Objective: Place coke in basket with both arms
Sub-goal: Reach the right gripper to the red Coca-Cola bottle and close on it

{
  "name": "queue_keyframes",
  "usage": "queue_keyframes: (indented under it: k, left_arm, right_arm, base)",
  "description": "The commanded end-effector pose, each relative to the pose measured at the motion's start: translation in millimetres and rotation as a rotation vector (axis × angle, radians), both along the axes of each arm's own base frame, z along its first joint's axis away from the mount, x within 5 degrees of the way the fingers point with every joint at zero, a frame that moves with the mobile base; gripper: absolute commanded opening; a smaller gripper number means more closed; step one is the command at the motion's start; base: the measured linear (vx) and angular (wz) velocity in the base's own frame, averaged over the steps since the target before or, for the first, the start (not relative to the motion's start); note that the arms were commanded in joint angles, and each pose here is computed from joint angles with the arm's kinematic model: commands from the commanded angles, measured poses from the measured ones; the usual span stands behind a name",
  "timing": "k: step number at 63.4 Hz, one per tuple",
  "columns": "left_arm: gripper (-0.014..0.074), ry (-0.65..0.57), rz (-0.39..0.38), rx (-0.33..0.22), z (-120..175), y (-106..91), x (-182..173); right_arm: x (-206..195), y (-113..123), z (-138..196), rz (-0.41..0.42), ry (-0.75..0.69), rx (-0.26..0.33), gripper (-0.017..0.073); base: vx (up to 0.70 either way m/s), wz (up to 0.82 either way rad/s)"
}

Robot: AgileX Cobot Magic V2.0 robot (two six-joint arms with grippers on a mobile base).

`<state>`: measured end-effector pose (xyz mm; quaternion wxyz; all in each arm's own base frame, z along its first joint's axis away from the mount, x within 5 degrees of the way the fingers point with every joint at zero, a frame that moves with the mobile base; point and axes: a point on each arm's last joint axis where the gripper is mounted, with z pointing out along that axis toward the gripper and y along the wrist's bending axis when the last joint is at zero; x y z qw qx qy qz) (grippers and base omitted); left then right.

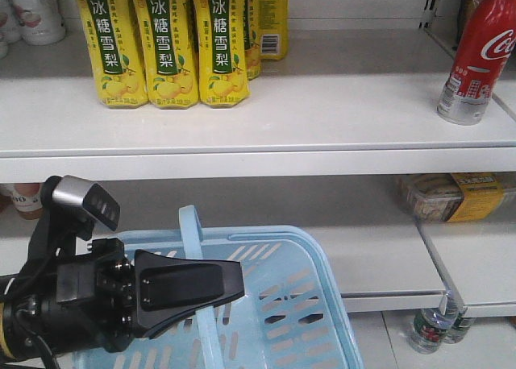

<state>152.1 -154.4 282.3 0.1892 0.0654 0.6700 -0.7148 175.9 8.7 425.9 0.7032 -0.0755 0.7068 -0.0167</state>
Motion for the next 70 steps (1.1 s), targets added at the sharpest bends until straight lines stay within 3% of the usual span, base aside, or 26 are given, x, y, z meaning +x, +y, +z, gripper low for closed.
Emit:
queue_keyframes:
  k: [1, 32, 43, 52, 65, 70]
  left_arm:
    - [-0.0007, -0.061, -0.132, -0.220, 28, 2.7, -14]
    - [-0.0007, -0.061, -0.132, -0.220, 28, 2.7, -14]
    - [-0.0007, -0.061, -0.132, -0.220, 28, 2.7, -14]
    - [-0.0007, -0.061, -0.132, -0.220, 28, 2.7, -14]
    - [-0.0007, -0.061, -0.132, -0.220, 28, 2.7, -14]
    - [-0.0007, -0.061, -0.132, -0.220, 28, 2.7, -14]
  right_arm:
    - [20, -3, 16, -0.041, -0.106, 0.034, 0.0627]
    - [122, -4, 24, -0.063, -0.069, 0.080, 0.0611]
    - [144, -3, 20, -0.058, -0.043, 0.091, 0.0559]
    - [142, -3, 22, -0.058, -0.049, 0.111, 0.0395]
    - [141, -2, 20, -0.041, -0.015, 0.122, -0.0016]
    - [135, 0, 21, -0.019, 0.017, 0.111, -0.0012]
  base:
    - [0.00, 0.00]
    - [0.00, 0.00]
    - [0.00, 0.00]
    - [0.00, 0.00]
    - [0.00, 0.00]
    - [0.00, 0.00]
